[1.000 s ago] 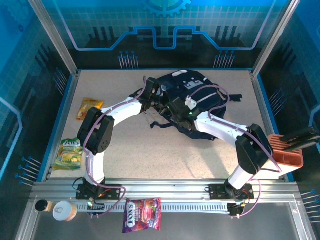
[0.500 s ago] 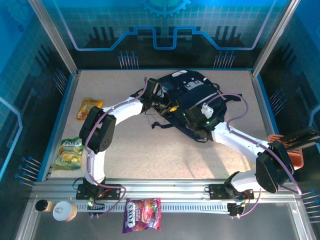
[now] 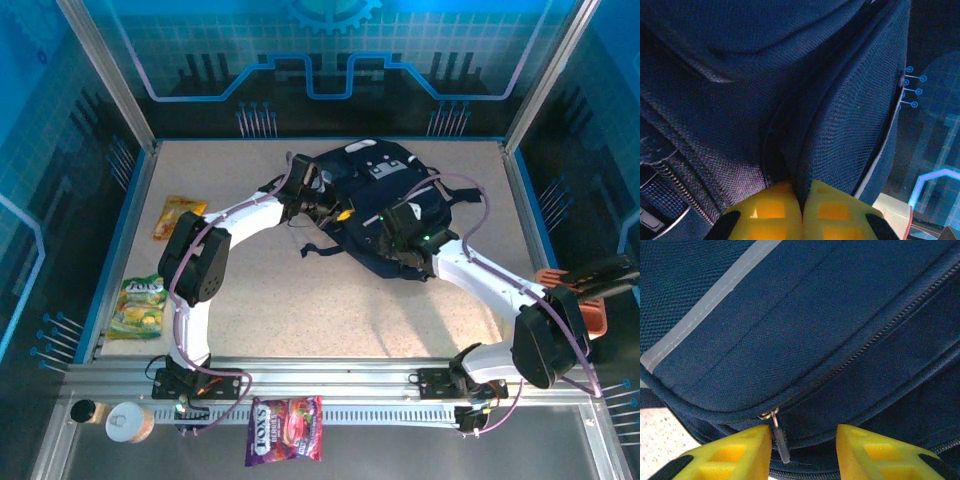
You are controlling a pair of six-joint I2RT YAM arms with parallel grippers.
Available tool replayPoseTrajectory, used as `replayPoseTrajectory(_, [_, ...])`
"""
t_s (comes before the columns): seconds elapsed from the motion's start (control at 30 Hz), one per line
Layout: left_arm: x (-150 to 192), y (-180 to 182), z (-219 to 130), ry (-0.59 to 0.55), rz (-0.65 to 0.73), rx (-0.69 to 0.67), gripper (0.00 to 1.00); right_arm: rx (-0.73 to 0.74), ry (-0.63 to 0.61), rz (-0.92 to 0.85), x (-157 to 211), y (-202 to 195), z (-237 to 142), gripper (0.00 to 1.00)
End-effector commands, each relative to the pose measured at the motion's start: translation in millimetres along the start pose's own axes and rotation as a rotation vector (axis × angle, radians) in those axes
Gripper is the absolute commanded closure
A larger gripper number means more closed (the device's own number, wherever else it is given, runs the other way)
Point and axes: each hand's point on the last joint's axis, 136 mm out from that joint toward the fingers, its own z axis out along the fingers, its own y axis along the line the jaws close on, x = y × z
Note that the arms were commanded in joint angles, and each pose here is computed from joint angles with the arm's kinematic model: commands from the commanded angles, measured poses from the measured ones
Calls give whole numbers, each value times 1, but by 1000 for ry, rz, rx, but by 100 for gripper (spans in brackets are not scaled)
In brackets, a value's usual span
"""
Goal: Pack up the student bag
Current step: Zip the student bag at the center of the table.
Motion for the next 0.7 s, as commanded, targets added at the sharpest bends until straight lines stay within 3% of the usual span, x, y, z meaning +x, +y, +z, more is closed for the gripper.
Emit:
replayPoseTrajectory(0.0, [-3, -14, -3, 16, 50, 37, 100, -32, 18, -151, -6, 6, 1, 63])
replayPoseTrajectory(0.4, [-11, -9, -11, 0, 48, 26, 100, -17, 22, -239, -13, 3, 11, 90])
replayPoseTrajectory(0.67, [-37, 12, -38, -70, 56, -24, 98, 1, -21, -239, -32, 1, 10, 99])
